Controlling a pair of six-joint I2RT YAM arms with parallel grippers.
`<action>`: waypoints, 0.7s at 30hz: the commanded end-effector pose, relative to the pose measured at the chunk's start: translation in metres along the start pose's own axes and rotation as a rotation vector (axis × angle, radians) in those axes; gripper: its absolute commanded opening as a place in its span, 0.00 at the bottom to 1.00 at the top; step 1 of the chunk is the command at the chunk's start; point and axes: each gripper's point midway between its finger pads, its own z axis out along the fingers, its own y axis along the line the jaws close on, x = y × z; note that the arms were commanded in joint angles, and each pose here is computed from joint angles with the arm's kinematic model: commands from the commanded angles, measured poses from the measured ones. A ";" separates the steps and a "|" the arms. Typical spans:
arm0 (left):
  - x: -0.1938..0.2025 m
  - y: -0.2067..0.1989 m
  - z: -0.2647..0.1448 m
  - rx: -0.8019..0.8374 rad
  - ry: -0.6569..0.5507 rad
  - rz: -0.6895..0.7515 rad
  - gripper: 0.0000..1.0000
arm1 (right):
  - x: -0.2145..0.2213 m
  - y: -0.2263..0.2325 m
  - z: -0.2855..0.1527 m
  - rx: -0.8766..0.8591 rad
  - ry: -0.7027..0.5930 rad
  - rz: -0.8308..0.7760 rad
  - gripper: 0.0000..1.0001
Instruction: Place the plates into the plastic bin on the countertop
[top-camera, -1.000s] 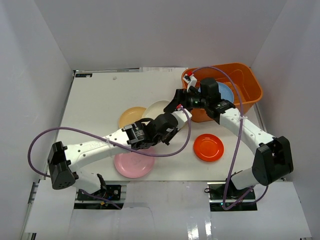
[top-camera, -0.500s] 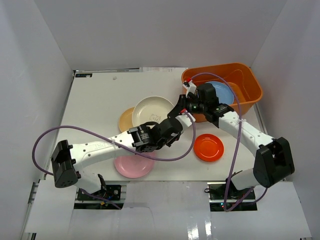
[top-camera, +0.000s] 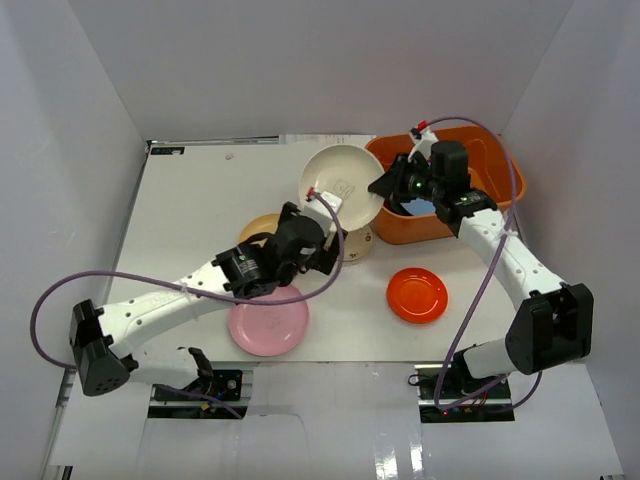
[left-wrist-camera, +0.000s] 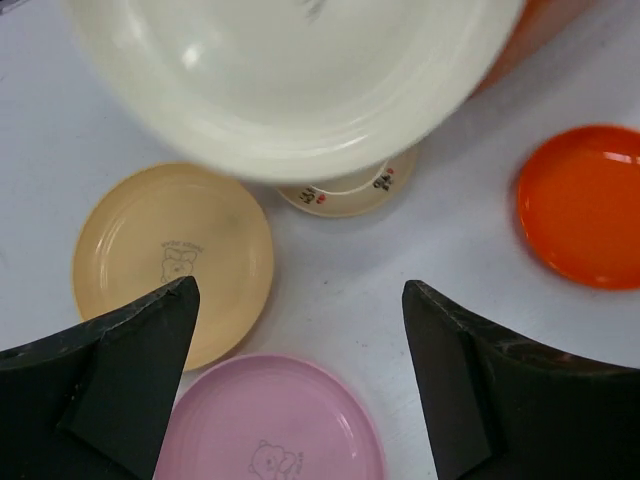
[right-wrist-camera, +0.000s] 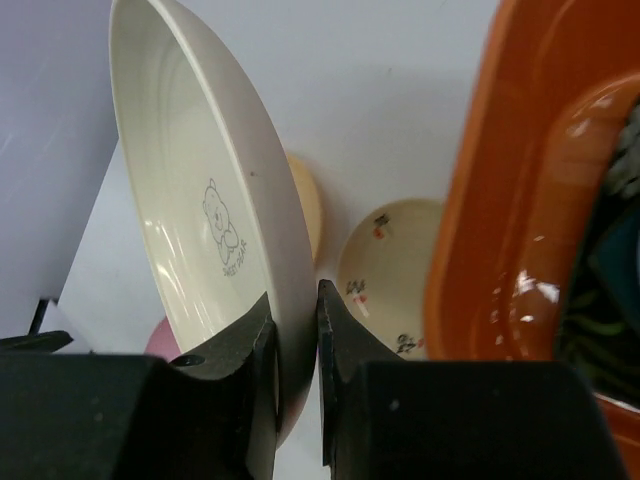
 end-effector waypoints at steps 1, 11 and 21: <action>-0.017 0.033 -0.004 0.010 -0.062 -0.261 0.93 | -0.077 -0.011 -0.023 0.046 -0.200 -0.054 0.08; 0.064 0.125 0.042 -0.094 0.174 -0.676 0.86 | -0.109 -0.208 -0.085 0.458 -0.325 0.156 0.08; 0.133 0.181 0.058 -0.147 0.249 -0.939 0.89 | -0.086 -0.267 -0.083 0.558 -0.255 0.243 0.25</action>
